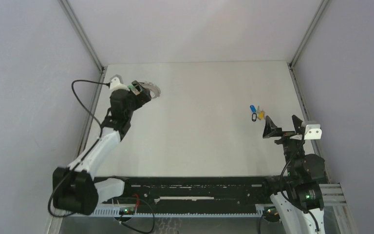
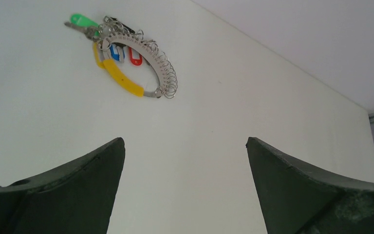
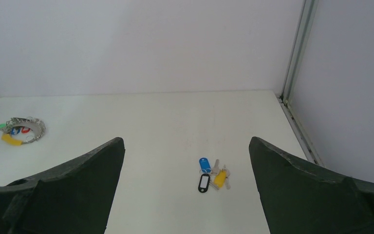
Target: Put the keys on the keyring
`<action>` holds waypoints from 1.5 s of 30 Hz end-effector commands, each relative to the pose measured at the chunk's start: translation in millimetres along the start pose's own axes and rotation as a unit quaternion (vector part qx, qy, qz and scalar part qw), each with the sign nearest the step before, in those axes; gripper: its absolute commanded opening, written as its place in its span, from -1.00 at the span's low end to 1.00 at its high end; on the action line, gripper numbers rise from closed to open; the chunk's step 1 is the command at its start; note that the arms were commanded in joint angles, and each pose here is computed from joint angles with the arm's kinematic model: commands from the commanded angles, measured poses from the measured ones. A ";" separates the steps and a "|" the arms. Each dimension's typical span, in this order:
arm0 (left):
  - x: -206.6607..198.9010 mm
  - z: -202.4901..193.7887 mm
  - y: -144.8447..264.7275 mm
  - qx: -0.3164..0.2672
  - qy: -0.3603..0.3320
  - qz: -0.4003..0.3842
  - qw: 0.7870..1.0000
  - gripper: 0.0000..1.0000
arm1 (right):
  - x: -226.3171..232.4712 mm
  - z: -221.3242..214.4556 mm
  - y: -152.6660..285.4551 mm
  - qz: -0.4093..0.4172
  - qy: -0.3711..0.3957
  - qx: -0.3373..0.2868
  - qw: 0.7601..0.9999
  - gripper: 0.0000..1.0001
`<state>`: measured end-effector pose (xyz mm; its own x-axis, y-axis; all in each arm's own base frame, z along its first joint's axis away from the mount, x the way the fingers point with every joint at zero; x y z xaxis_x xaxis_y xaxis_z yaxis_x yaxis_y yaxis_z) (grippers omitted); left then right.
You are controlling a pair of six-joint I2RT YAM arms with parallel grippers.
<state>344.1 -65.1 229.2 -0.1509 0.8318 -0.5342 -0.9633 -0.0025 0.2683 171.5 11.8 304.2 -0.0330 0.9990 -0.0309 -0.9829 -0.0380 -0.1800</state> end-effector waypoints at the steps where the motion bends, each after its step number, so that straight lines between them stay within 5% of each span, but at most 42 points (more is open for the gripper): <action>1: -32.4 35.6 -47.3 -0.026 0.107 -0.031 0.993 1.00 | -0.6 2.6 -0.6 -0.001 0.006 -0.011 1.000 1.00; 14: 2.4 -6.7 -181.1 0.053 0.141 0.098 0.984 0.80 | -2.3 -1.9 -2.4 -0.006 0.013 -0.007 1.000 1.00; 24: 19.5 -58.4 -226.3 0.142 0.160 0.112 0.970 0.70 | -3.4 -4.5 -3.0 -0.010 0.017 -0.002 1.000 1.00; 31: 29.7 -94.5 -232.2 0.193 0.176 0.112 0.959 0.65 | -4.3 -4.4 -3.3 -0.013 0.018 -0.003 1.000 1.00; 36: 27.0 -112.4 -224.9 0.226 0.184 0.100 0.951 0.45 | -3.1 -3.5 -3.0 -0.009 0.017 -0.006 1.000 1.00; 45: 5.5 -158.8 -157.8 0.311 0.146 0.067 0.937 0.36 | -0.6 2.0 0.5 0.001 0.012 -0.020 1.000 1.00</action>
<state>510.5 -113.1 60.1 -0.4504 0.6075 -0.6543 -0.7149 0.1937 0.6719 174.0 8.6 294.8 -0.0125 0.9982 -0.0591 -0.9862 -0.0221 -0.1639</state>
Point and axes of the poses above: each gripper's point midway between its finger pads, its own y axis back along the fingers, its own x axis along the line the jaws close on, z = x × y, the point moved 3 cm from there along y, back along the fingers, and after that the axes turned 5 degrees about y, right-handed, at the moved point
